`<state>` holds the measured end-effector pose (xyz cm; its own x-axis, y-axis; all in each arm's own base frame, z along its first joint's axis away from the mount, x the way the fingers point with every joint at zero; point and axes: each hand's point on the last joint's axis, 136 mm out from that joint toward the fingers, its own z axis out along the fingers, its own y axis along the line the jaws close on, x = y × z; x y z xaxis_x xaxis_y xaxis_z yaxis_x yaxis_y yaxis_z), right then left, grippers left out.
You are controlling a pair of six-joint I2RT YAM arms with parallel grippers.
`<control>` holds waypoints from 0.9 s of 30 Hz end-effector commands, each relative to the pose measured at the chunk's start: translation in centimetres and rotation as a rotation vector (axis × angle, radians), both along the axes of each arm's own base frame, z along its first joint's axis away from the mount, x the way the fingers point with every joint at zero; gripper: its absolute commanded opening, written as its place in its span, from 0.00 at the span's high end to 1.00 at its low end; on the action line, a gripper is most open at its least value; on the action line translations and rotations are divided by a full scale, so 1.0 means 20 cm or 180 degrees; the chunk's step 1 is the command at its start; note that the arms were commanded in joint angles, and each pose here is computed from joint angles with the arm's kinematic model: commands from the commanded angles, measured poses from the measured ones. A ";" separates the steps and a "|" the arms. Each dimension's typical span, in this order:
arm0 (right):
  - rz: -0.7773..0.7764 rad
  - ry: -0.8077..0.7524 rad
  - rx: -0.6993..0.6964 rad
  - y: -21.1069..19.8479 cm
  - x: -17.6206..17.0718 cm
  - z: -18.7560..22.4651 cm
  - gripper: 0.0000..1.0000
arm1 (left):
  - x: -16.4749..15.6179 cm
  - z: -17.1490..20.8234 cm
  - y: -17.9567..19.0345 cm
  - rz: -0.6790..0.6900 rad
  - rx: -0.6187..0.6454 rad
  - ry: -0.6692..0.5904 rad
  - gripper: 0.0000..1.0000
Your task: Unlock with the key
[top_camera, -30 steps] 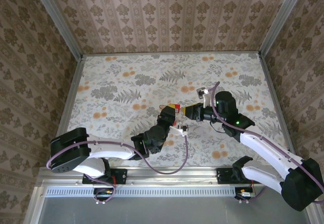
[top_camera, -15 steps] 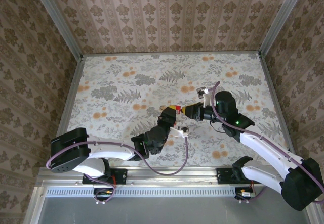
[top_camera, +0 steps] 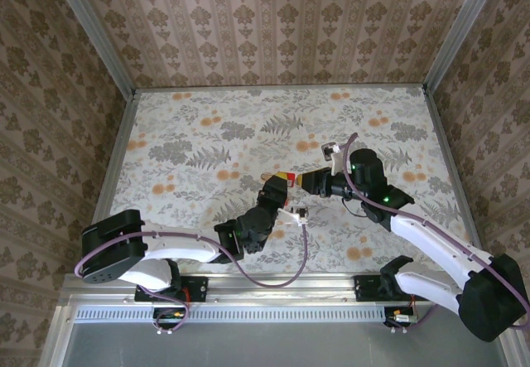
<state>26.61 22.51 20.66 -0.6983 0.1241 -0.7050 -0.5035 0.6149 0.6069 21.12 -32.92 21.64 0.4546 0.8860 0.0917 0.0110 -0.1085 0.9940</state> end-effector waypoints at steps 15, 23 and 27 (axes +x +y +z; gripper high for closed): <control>-0.0058 -0.0005 0.0143 -0.01 -0.01 0.15 0.52 | -0.02 0.12 -0.01 -0.0009 -0.0324 -0.0126 0.75; -0.0361 0.0249 0.0395 -0.17 0.03 0.29 0.32 | -0.01 0.13 -0.04 -0.0035 -0.0382 -0.0135 0.75; -0.0556 0.0514 0.0719 -0.26 0.07 0.24 0.21 | 0.00 0.14 -0.06 -0.0042 -0.0426 -0.0124 0.75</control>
<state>28.30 18.06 26.23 -0.7016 0.3330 -0.6300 -0.3666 0.5894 0.7198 21.07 -33.39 22.48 0.4557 0.8881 0.0593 -0.0152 -0.0588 0.9982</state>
